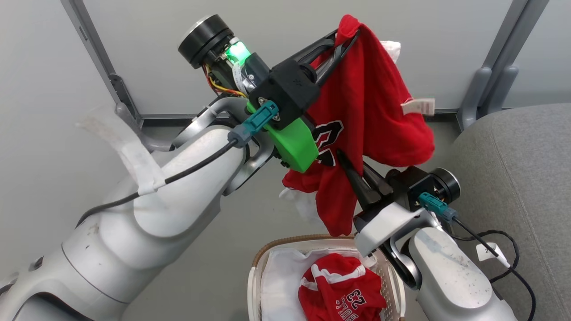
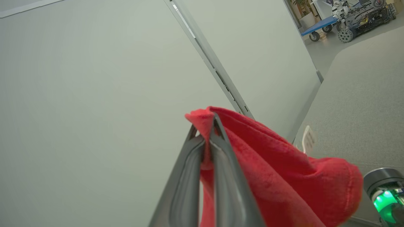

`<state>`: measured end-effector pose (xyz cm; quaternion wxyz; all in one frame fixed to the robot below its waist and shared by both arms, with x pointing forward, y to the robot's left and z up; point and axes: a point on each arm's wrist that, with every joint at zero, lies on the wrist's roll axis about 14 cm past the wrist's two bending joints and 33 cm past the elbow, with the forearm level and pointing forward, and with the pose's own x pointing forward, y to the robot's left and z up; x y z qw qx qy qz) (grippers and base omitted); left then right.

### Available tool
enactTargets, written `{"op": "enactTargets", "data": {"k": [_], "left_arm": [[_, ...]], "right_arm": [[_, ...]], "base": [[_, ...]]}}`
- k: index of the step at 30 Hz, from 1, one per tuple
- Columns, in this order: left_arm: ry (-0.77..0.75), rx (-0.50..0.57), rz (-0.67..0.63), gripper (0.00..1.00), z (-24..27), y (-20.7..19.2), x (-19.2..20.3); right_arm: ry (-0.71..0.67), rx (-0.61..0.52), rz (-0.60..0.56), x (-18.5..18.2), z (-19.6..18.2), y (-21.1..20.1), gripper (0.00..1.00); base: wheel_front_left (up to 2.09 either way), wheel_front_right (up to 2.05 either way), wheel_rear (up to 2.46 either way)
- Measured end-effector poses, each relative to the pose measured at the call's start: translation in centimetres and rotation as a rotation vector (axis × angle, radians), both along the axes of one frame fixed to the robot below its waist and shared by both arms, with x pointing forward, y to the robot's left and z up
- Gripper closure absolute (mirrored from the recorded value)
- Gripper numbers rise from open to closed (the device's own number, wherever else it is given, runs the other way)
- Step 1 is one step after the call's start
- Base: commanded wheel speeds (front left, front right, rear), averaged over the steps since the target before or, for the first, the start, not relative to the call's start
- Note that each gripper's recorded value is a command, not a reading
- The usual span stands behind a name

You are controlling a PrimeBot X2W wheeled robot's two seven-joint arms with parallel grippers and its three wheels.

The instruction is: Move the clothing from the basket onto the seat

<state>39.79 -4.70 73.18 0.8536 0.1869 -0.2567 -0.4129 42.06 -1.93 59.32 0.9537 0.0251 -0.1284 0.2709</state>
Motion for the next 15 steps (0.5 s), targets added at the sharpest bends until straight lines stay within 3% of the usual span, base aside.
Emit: {"op": "enactTargets", "data": {"k": [11,12,13,14,15], "left_arm": [[0.204,-0.092,0.091,1.0,-5.8,3.5,1.9],[0.223,-0.106,0.101,0.79,-6.5,3.8,2.0],[0.248,-0.126,0.11,0.64,-7.4,4.2,2.0],[0.274,-0.146,0.124,0.16,-8.3,4.6,2.1],[0.294,-0.157,0.133,0.0,-9.0,4.9,2.1]], "right_arm": [[0.008,0.028,-0.023,0.0,0.0,-0.8,1.0],[0.007,0.033,-0.028,0.0,0.0,-1.0,1.0],[0.009,0.037,-0.034,0.0,0.0,-1.2,1.0],[0.009,0.041,-0.042,0.0,0.0,-1.5,1.0],[0.007,0.045,-0.049,0.0,0.1,-1.7,1.0]], "base": [[0.0,0.0,0.0],[0.0,0.0,0.0],[0.0,0.0,0.0],[0.0,0.0,0.0],[0.0,0.0,0.0]]}}
